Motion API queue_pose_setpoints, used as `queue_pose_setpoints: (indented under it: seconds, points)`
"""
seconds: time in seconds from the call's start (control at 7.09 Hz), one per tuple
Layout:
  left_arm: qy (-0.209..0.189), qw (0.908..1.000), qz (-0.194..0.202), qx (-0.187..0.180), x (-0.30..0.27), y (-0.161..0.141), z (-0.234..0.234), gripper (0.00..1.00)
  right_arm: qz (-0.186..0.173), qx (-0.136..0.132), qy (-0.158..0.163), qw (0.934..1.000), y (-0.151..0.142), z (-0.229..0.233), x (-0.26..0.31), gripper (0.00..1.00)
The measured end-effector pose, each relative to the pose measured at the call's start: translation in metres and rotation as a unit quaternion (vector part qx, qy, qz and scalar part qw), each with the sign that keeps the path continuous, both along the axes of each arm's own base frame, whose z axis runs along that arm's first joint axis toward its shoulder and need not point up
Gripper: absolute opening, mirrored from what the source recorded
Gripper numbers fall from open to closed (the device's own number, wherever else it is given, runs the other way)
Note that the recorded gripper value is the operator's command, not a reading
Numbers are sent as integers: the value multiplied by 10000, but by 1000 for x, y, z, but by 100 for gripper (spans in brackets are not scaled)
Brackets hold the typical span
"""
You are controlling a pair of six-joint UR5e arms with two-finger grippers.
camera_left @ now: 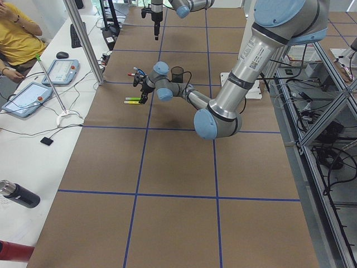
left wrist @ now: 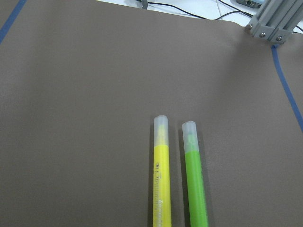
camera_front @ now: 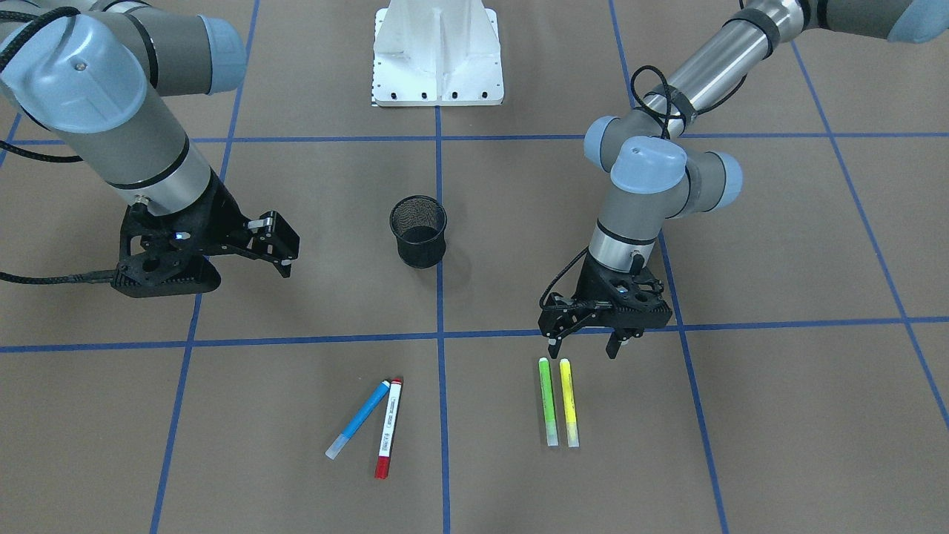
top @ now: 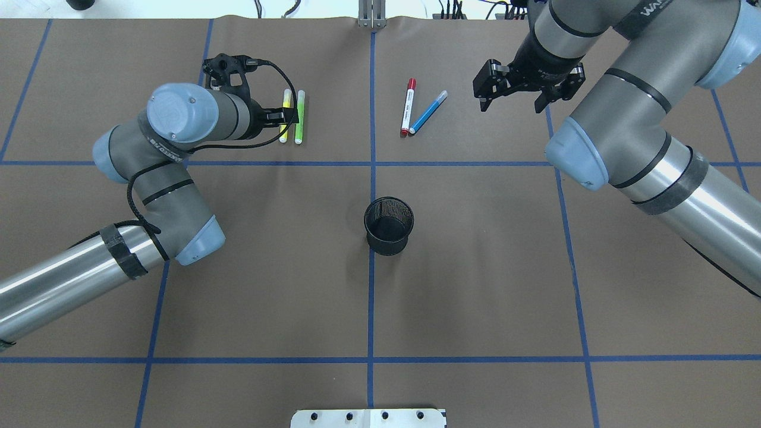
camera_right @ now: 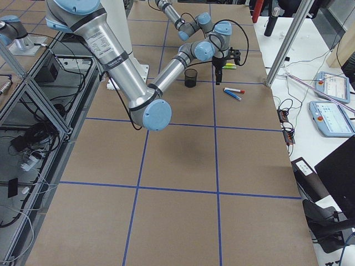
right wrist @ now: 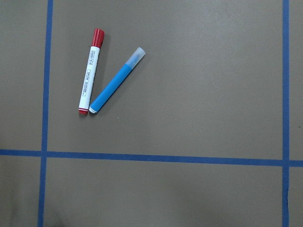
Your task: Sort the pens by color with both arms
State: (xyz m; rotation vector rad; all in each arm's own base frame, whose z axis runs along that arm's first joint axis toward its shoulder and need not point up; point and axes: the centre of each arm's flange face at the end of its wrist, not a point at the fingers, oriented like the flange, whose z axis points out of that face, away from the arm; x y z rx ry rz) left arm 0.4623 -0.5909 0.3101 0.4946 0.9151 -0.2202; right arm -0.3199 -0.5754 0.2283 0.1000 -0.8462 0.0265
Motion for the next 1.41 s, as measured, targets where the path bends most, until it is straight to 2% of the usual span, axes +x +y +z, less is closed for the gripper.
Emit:
queue_pose_setpoints:
  seconds: [0.28,0.56,0.85,1.13,1.27,1.41]
  points:
    - [-728,9944,771,-51,-80,-15,-34,99,-8,229,99,9997,8,30,49,100]
    - [-1280,9781,1636,-101,-201,-29,-35,99,-216,509,342,9979,20,83,108,100]
    - [-1627,9603,2266,-5,-327,-37,23,99,-714,743,449,9937,30,168,202,100]
    - [-1868,9473,2601,-57,-427,-37,87,99,-1148,944,540,9874,61,270,307,100]
    - [-1846,9453,2679,-221,-460,-29,122,99,-1232,921,588,9863,78,313,346,100]
    - [-1690,9472,2692,-433,-482,-14,157,99,-1213,757,606,9879,91,354,376,100]
